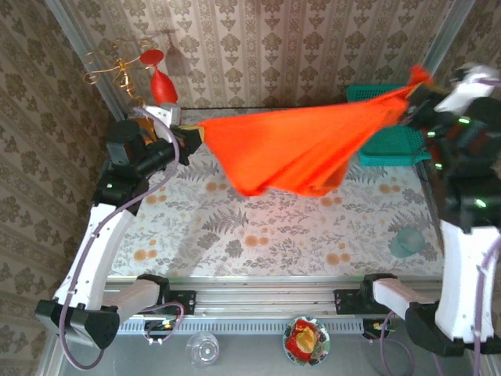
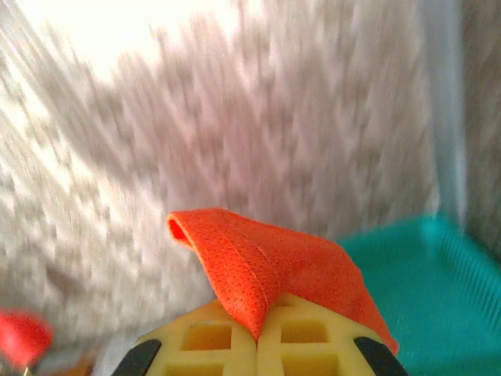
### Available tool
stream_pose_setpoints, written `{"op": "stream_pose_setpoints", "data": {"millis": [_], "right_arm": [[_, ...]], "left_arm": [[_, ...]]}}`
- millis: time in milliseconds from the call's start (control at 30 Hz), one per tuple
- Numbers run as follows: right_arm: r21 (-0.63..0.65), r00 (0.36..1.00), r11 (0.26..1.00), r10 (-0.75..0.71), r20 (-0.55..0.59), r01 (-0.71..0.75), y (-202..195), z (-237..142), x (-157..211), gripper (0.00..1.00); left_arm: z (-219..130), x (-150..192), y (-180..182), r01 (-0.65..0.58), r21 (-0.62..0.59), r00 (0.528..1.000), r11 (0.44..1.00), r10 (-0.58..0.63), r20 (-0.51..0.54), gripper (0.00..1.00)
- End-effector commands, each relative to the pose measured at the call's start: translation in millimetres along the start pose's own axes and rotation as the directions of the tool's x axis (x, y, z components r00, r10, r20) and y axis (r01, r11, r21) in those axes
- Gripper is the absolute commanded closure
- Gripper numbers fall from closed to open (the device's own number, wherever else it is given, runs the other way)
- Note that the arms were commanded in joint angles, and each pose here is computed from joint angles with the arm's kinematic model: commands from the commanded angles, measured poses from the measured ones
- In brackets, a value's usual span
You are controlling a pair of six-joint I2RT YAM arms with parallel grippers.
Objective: Fold the inside-out t-shirt
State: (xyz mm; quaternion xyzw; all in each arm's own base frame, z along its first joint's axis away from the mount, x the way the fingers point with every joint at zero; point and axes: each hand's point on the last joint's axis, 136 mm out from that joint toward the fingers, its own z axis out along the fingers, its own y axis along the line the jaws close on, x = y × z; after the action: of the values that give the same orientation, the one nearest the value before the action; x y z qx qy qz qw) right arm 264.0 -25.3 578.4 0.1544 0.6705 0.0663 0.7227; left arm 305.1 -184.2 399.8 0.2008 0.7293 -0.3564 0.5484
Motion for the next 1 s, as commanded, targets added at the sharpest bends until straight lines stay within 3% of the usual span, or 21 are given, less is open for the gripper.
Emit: {"op": "stream_pose_setpoints", "data": {"millis": [0,67,167,233,333,467,600,667,767,867,967], "right_arm": [[0.180,0.991,0.978,-0.117,0.061,0.104,-27,-34,-34,1.00],[0.132,0.995,0.988,-0.087,0.044,0.081,-21,-31,-25,1.00],[0.023,0.997,1.000,0.000,-0.074,0.001,-9,-6,26,1.00],[-0.037,0.984,0.996,0.072,-0.165,-0.079,-2,10,64,1.00],[-0.096,0.959,0.979,0.155,-0.238,-0.182,7,22,97,1.00],[-0.046,0.978,0.994,0.093,-0.185,-0.103,-2,9,74,1.00],[0.173,0.999,0.983,-0.053,-0.012,0.054,-37,-37,8,1.00],[0.226,0.994,0.971,-0.097,0.050,0.083,-44,-55,-11,1.00],[0.158,0.996,0.984,-0.084,0.040,0.077,-35,-50,0,1.00],[0.032,0.998,0.999,-0.022,-0.051,0.024,-16,-23,32,1.00],[-0.002,0.996,1.000,0.015,-0.086,-0.015,-10,-16,41,1.00]], "left_arm": [[3,4,0,0.031,0.019,0.999,0.999,-0.031,0.008,1.00],[-3,-10,-3,0.008,0.012,0.999,1.000,-0.008,0.040,1.00],[-35,-69,-21,-0.088,-0.020,0.985,0.996,0.090,0.146,1.00],[-67,-115,-39,-0.168,-0.071,0.956,0.983,0.180,0.230,1.00],[-93,-147,-59,-0.257,-0.108,0.914,0.960,0.278,0.294,1.00],[-63,-115,-34,-0.196,-0.087,0.956,0.977,0.210,0.207,1.00],[-24,-59,-4,-0.053,-0.022,0.990,0.998,0.055,0.129,1.00],[-20,-49,0,-0.032,-0.016,0.991,0.999,0.034,0.127,1.00],[-40,-73,-5,-0.068,-0.044,0.983,0.997,0.074,0.170,1.00],[-74,-119,-21,-0.146,-0.093,0.958,0.985,0.164,0.234,1.00],[-89,-129,-33,-0.192,-0.114,0.951,0.975,0.214,0.224,1.00]]}}
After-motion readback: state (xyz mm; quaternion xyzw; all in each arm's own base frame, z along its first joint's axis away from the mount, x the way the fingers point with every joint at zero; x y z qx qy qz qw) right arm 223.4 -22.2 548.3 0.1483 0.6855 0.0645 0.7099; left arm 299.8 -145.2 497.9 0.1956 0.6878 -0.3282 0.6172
